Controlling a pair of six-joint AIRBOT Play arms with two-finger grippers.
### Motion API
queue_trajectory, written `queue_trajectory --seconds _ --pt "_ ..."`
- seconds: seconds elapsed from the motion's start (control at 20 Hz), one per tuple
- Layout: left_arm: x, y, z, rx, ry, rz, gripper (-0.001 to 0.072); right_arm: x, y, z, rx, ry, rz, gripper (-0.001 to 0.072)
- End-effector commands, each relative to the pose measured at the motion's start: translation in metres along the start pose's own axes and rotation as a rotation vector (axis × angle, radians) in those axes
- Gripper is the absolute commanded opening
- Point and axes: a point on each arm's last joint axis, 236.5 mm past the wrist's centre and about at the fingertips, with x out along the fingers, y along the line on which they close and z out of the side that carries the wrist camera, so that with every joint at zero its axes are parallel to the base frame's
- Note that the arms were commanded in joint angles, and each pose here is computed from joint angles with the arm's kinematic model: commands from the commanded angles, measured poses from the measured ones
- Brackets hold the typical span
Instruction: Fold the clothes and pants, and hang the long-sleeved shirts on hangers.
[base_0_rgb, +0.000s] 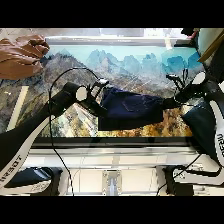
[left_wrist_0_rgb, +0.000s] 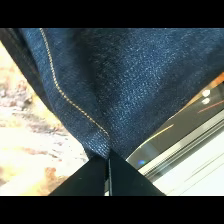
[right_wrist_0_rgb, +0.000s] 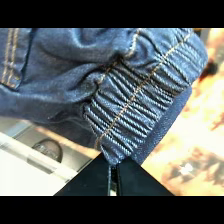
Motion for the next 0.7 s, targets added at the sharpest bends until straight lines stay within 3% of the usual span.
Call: queue_trajectory --seconds 0.0,0.15,0.45,0.65 --pt "0.005 0.006 -0.007 -0.004 0.024 0.018 0.002 -0.017 0.021 -0.019 -0.027 0.027 0.034 0.0027" --pt "0.014 0.008 -0.015 -0.01 0.041 0.019 0.002 -0.016 0.028 -0.034 -0.031 0.041 0.042 0.0027" --pt "0.052 0.016 -0.054 -0.042 0.116 0.024 0.002 0.075 0.035 -0.111 0.079 0.205 0.115 0.0027" --pt "0.064 0.02 -0.052 -0.048 0.088 0.03 0.002 0.117 0.03 -0.138 0.128 0.197 0.083 0.0027"
